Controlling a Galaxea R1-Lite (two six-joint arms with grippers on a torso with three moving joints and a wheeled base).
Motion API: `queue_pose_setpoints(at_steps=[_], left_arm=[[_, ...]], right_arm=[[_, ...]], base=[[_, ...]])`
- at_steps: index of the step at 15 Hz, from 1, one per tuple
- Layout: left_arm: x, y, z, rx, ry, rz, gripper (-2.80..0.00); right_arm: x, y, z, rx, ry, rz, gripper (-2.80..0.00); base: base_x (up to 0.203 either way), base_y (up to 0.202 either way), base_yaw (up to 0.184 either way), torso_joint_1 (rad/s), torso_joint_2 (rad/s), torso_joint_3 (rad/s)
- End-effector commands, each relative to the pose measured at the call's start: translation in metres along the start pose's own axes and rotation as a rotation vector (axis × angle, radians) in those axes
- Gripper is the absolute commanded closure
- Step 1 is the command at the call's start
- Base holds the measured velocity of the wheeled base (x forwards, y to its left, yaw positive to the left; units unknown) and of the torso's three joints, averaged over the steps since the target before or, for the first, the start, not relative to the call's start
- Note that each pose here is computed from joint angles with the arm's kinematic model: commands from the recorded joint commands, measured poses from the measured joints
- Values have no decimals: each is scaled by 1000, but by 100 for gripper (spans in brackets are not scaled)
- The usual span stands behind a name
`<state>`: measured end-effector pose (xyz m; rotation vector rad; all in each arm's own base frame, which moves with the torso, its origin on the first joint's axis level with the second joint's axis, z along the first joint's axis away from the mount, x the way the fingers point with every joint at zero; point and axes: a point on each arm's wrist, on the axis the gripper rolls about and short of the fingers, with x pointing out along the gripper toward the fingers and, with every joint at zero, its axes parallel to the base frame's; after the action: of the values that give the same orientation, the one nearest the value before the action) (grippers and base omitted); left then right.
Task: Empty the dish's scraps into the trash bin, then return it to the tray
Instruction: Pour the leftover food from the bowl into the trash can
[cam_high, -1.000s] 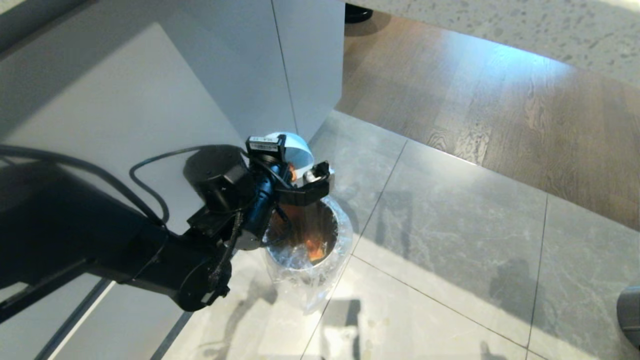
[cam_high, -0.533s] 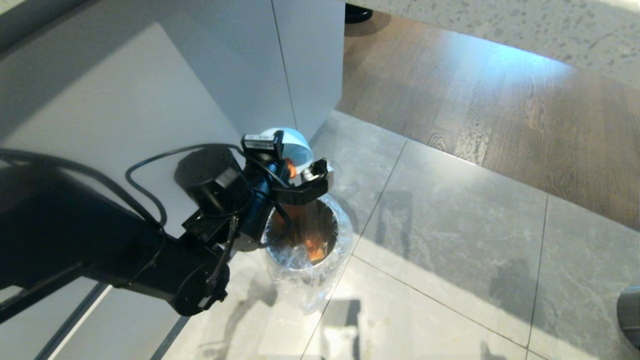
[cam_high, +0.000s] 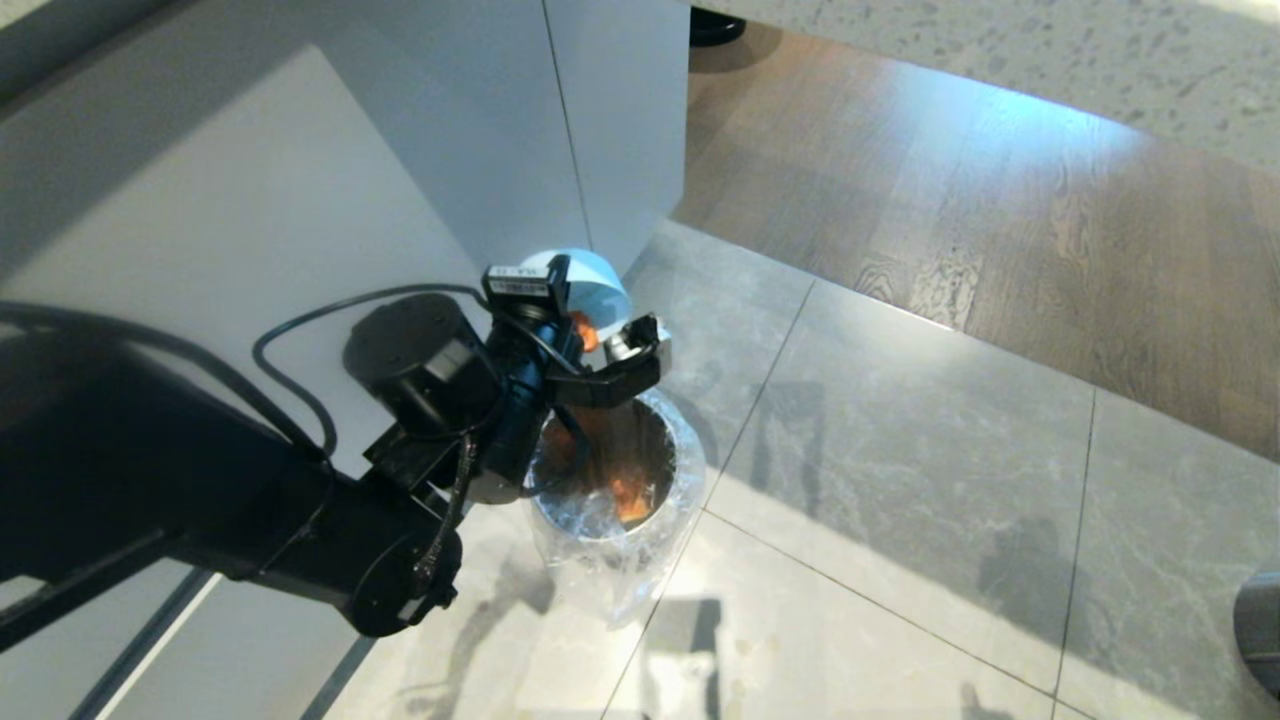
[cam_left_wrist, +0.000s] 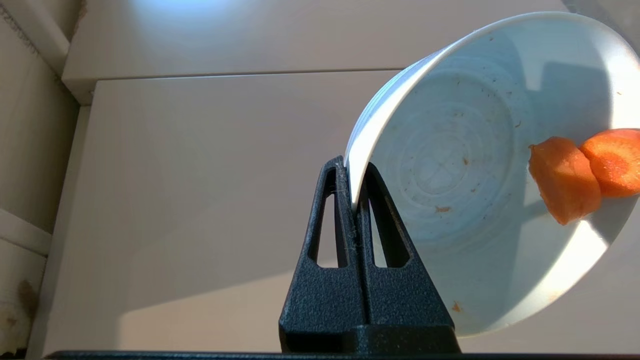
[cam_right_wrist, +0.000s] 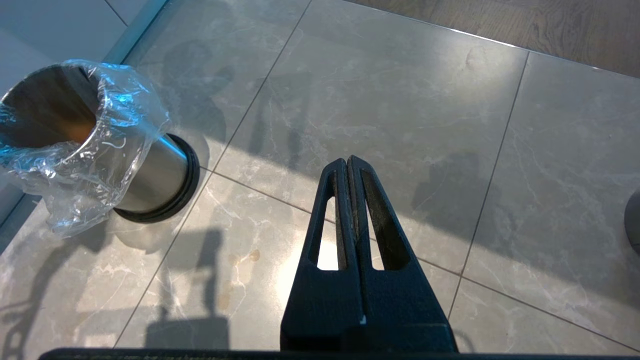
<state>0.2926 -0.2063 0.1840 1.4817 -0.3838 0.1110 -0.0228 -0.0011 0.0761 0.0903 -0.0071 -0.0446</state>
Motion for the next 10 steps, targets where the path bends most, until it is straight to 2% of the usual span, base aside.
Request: queue_pose_setpoints(at_steps=[1,5,10], left_arm=[[-1,5,-1,-4,6,27,0],[-2,4,-1,-4,6,26,0],[-2,11,2,-28,1,66,0]], right_arm=[[0,0,0,0,-1,0,0],[0,0,0,0,-1,-1,0],[0,0,0,0,-1,0,0]], base=[[0,0,0,0,0,0],[0,0,0,0,0,0],[0,0,0,0,0,0]])
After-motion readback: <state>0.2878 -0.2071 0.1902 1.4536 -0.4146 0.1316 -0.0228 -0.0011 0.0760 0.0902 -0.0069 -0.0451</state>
